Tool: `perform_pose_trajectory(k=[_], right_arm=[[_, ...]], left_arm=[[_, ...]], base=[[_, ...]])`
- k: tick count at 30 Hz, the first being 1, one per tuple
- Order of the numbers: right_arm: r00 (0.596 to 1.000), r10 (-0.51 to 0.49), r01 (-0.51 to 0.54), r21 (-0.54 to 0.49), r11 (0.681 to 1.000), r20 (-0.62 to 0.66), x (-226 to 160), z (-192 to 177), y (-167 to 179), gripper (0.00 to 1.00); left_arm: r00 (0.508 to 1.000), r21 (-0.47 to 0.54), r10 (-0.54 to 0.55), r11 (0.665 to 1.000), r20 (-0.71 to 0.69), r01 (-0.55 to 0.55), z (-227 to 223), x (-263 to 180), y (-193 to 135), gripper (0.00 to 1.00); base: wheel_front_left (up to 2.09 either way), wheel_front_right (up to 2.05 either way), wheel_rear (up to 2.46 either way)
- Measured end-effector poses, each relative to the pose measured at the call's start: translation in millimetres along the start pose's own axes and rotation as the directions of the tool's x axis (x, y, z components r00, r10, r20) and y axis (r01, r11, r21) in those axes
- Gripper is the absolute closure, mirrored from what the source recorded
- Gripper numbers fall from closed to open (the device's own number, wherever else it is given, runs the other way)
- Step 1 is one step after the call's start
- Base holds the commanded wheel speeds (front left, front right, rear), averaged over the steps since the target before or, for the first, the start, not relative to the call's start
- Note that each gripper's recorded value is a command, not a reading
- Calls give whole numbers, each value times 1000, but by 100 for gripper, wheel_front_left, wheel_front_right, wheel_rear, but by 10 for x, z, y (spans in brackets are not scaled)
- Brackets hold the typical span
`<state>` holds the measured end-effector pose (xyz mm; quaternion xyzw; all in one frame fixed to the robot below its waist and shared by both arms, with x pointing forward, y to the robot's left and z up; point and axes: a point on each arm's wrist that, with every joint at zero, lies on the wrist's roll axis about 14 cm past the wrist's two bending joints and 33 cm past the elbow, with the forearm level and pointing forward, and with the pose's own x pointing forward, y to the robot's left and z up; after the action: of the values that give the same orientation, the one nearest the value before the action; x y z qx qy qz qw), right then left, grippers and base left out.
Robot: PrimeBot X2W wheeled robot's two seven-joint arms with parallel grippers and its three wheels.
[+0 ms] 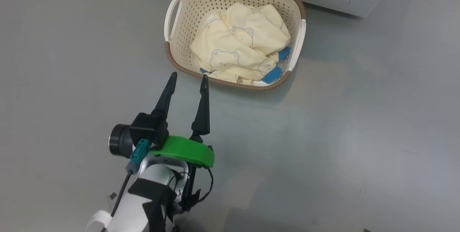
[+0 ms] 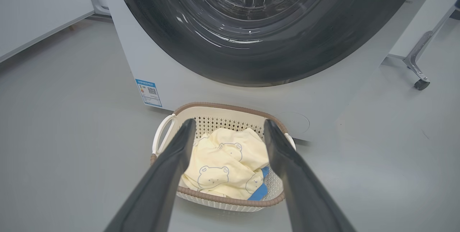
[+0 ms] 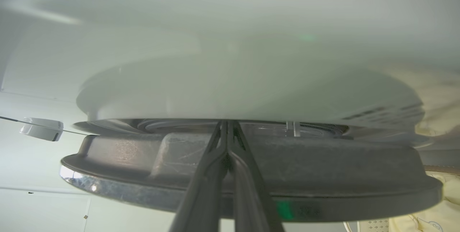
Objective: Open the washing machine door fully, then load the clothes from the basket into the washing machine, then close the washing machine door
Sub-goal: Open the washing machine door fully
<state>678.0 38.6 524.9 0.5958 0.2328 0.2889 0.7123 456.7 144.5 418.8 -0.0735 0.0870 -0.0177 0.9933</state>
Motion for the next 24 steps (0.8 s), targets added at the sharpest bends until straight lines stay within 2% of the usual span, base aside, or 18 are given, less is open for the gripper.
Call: perform_pose_trajectory(k=[9,24], right_arm=[[1000,2,-1,87,996,-18,82,-10,-45,100],[994,-17,25,79,997,-104,42,-140,-40,100]], left_arm=[[1000,-3,12,1000,-9,-12,-28,-8,37,0],[1000,-3,6,1000,13,-6,58,-6,15,0]], base=[[0,0,0],[0,0,0]])
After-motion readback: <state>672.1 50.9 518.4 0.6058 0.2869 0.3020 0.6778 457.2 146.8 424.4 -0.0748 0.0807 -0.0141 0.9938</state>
